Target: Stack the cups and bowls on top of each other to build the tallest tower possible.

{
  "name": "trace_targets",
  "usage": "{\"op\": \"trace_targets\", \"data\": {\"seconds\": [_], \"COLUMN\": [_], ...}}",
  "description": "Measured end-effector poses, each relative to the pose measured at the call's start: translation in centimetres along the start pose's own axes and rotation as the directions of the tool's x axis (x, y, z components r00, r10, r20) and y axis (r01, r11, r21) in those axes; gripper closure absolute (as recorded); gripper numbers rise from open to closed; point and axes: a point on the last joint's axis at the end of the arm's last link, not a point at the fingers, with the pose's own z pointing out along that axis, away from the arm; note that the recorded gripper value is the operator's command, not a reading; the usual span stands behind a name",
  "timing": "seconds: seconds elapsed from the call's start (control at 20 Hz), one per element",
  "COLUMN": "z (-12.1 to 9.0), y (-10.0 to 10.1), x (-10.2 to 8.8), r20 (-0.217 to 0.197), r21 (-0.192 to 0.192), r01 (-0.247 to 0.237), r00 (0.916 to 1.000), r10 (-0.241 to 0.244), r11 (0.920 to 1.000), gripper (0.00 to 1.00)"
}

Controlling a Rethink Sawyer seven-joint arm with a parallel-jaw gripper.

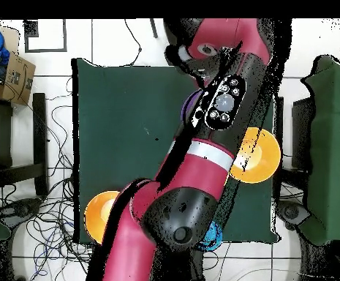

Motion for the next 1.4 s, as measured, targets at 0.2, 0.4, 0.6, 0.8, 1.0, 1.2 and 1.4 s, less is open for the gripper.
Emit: {"op": "trace_targets", "data": {"seconds": [0.2,0.4,0.6,0.8,1.0,1.2,1.4], "z": [-0.3,-1.1,-2.0,-2.7,-3.1,-3.3,-3.3], "y": [0.0,-0.4,-0.8,-1.2,-1.7,-2.1,-2.4], "x": [0.7,2.0,3.2,4.3,5.0,5.1,4.9], "r20": [-0.034,-0.067,-0.073,-0.066,-0.058,-0.055,-0.053], "r21": [-0.022,-0.045,-0.065,-0.084,-0.092,-0.096,-0.097], "r01": [0.001,-0.003,-0.007,-0.010,-0.013,-0.013,-0.011], "r00": [0.9994,0.9978,0.9973,0.9978,0.9983,0.9985,0.9986], "r10": [-0.002,0.000,0.002,0.005,0.007,0.008,0.006], "r11": [0.9998,0.9990,0.9979,0.9964,0.9957,0.9953,0.9953], "gripper": [1.00,1.00,1.00,1.00,1.00,1.00,1.00]}}
